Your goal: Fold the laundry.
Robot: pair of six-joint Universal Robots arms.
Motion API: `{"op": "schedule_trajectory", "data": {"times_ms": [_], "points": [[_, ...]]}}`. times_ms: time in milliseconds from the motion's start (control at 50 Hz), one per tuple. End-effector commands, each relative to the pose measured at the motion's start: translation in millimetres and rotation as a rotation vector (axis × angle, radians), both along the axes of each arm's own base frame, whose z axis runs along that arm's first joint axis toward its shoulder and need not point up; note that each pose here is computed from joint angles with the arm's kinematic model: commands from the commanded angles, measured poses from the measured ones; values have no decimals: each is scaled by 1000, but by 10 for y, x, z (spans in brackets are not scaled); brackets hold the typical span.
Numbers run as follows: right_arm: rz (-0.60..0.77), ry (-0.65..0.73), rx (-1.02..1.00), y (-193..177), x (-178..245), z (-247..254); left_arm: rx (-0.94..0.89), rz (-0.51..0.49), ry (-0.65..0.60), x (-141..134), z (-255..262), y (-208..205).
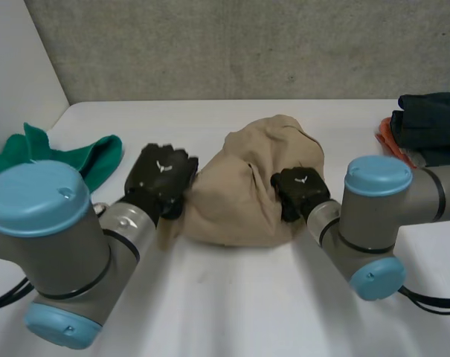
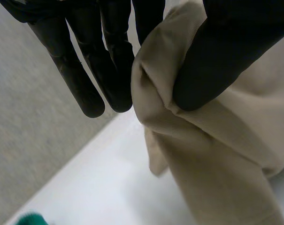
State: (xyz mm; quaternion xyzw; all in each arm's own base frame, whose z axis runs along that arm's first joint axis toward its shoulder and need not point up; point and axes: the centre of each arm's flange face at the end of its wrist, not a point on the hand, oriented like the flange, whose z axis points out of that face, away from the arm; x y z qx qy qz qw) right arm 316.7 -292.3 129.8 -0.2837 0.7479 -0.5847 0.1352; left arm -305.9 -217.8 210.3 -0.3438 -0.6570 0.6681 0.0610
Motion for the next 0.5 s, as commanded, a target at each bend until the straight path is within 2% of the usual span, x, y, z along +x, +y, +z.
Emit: {"op": "schedule_trajectory", "data": {"times_ms": [20, 160, 280, 340, 420, 440, 500], "points": [[-69, -37, -185, 25, -188, 974, -92, -11, 144, 51, 613, 132], [-92, 70, -374, -65, -471, 1762, -54, -21, 290, 103, 979, 224], [-84, 37, -436, -115, -450, 2009, 91, -50, 389, 81, 985, 232], [-83, 68, -362, -123, -448, 1837, 161, -45, 392, 49, 816, 158], [-110, 104, -119, -39, -485, 1343, 210, -10, 358, 30, 599, 27], [-145, 78, 3, 53, -540, 1138, 210, -6, 357, 39, 593, 4], [-201, -6, 158, 180, -598, 876, 210, 10, 355, 74, 581, -48]]}}
